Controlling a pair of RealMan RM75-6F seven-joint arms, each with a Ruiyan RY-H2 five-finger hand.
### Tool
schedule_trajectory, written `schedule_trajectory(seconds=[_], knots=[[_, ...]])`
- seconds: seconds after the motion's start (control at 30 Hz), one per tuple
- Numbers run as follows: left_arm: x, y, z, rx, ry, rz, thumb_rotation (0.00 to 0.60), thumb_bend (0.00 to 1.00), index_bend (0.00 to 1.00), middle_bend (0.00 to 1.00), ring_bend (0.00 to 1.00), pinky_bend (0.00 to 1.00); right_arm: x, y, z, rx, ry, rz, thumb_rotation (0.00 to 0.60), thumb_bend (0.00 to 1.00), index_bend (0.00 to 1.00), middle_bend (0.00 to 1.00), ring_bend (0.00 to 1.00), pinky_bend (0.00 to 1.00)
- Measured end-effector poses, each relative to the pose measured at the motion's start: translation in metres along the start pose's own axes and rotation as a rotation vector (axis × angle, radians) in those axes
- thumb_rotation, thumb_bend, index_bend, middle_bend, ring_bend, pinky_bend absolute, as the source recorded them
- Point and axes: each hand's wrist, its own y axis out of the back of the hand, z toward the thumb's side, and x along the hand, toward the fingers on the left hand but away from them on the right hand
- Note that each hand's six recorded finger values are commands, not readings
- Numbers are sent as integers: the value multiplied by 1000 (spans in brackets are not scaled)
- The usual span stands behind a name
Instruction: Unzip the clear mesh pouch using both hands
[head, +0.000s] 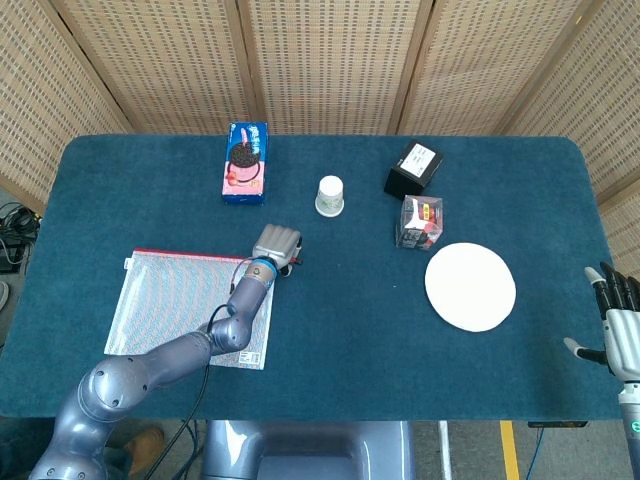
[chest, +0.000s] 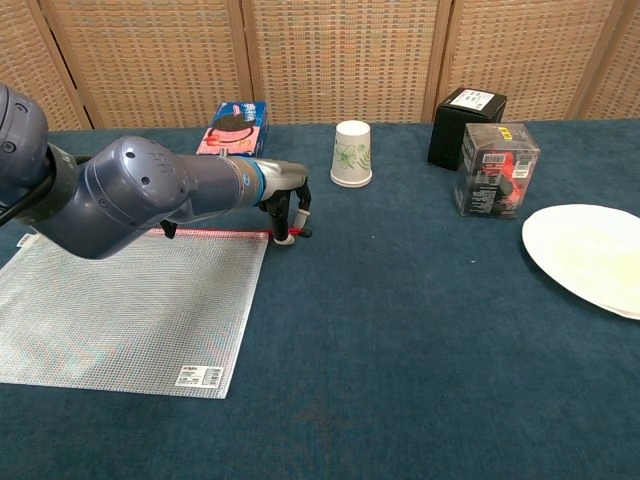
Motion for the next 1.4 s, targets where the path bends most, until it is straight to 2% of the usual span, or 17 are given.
schedule_trajectory(seconds=[0.13,0.3,0.5,0.9,1.2,1.4], knots=[[0,-2,0,-1,-1,-6,600,421,531,964,987,1000,0,0,0,-1,-1,0,600,0,38,0,0,0],[0,-1,-1,-3,2,5,600,431,627,964,987,1000,0,1,0,-4,-1,0,600,0,41,0,0,0],[-1,2,-3,-3,8,15,600,472,634,964,987,1000,0,0,0,-6,0,3,600,0,42,0,0,0],[-6,6,-3,-7,-2,15,600,694,633,964,987,1000,1,1,1,-9,4,0,600,0,45,0,0,0],[-25,24,-7,-37,-46,37,600,778,658,964,987,1000,3,1,5,-27,18,4,600,0,47,0,0,0],[-49,46,-20,-70,-84,84,600,798,695,964,987,1000,2,-3,10,-72,33,36,600,0,47,0,0,0]])
